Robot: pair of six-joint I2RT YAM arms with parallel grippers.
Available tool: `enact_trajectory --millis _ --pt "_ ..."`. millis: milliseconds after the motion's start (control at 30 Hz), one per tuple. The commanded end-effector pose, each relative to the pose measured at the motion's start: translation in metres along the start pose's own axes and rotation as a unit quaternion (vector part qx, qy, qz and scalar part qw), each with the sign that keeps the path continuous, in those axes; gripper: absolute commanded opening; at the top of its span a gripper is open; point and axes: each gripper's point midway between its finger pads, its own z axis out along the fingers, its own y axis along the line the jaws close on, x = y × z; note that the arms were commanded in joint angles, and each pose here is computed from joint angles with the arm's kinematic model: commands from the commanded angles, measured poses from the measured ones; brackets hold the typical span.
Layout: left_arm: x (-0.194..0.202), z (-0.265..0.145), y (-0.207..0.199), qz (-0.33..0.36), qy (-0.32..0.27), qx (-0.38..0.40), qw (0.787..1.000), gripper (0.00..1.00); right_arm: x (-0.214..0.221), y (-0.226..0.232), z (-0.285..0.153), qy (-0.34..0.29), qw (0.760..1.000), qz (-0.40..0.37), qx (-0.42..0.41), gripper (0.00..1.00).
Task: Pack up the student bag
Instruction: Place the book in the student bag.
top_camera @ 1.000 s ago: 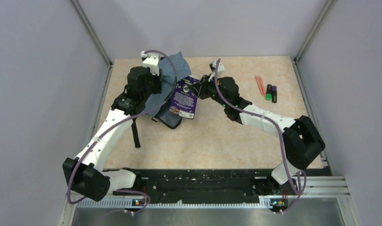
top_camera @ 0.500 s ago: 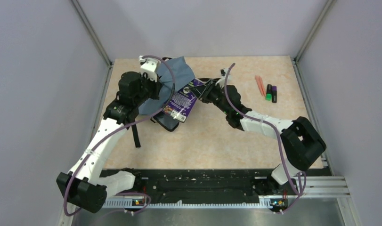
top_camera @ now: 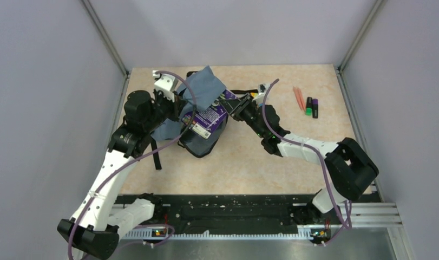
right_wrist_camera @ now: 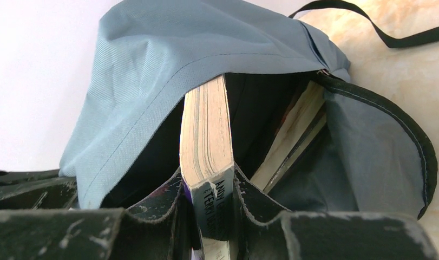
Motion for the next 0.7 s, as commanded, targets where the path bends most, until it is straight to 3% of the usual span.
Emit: enact_trajectory --millis 0,400,667 --pt "-0.022 -0.013 -0.008 0.001 -0.052 0.012 0.999 0.0 -0.036 0.016 0.008 -0.098 0.994 0.034 -0.018 0.0" --pt "-0.03 -0.026 0.005 -0.014 -0.088 -0.035 0.995 0.0 -0.028 -0.012 0.01 -0.125 0.99 -0.008 0.058 0.0" --pt "-0.026 -0.022 -0.001 -0.018 -0.082 -0.015 0.996 0.0 -0.025 0.03 0.029 -0.122 0.992 0.013 0.003 0.0"
